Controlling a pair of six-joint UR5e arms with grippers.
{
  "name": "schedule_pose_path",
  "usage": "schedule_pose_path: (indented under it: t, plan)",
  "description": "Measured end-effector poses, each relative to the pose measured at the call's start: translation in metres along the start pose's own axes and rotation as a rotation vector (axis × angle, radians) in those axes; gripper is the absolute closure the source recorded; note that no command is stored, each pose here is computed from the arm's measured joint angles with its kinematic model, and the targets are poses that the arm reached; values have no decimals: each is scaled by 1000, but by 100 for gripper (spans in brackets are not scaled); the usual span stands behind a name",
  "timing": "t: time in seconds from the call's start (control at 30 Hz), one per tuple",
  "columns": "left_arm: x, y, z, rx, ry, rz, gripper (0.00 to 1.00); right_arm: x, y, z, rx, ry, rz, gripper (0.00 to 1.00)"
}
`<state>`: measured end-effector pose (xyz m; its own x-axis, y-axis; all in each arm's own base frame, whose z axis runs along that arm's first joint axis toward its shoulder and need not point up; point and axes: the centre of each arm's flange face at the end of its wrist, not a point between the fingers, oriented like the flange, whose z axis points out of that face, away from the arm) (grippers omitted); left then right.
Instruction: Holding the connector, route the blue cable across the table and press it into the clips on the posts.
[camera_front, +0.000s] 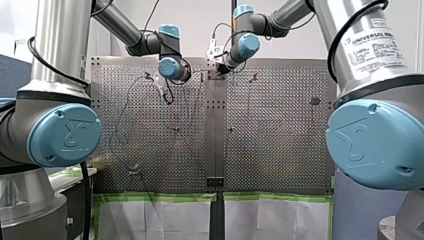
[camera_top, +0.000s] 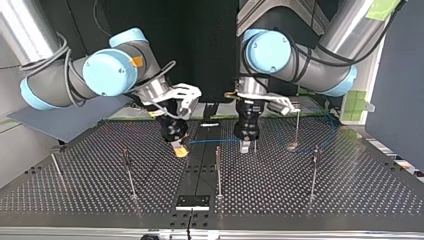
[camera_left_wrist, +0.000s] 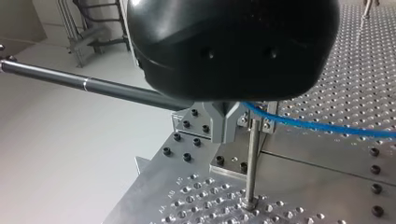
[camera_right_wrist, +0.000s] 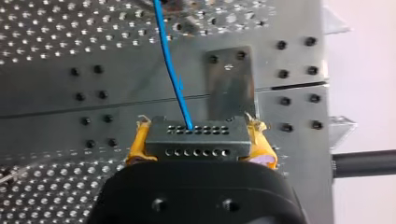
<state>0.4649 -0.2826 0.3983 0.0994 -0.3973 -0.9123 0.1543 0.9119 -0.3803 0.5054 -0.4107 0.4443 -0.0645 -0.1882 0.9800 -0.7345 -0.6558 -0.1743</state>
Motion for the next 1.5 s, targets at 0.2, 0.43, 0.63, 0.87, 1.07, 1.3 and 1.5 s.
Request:
schedule_pose_path:
  t: [0.2, 0.43, 0.63, 0.87, 1.07, 1.3, 1.5]
  plan:
    - [-3, 5, 7, 28, -11, -8, 100, -5, 2, 4, 8, -7, 4, 100]
    - [11, 7, 22, 66, 21, -7, 100, -9, 8, 9, 18, -8, 14, 100]
    - [16, 10, 34, 84, 20, -16, 100, -10, 17, 15, 22, -2, 24, 100]
    - [11, 22, 46, 82, 12, -20, 100, -13, 28, 21, 34, 3, 34, 100]
    - [21, 37, 63, 83, 32, -13, 100, -17, 35, 28, 35, -2, 36, 100]
    - [36, 43, 81, 95, 41, -14, 100, -7, 47, 34, 26, 18, 38, 100]
    - [26, 43, 90, 97, 25, -15, 100, 5, 58, 39, 17, 42, 38, 100]
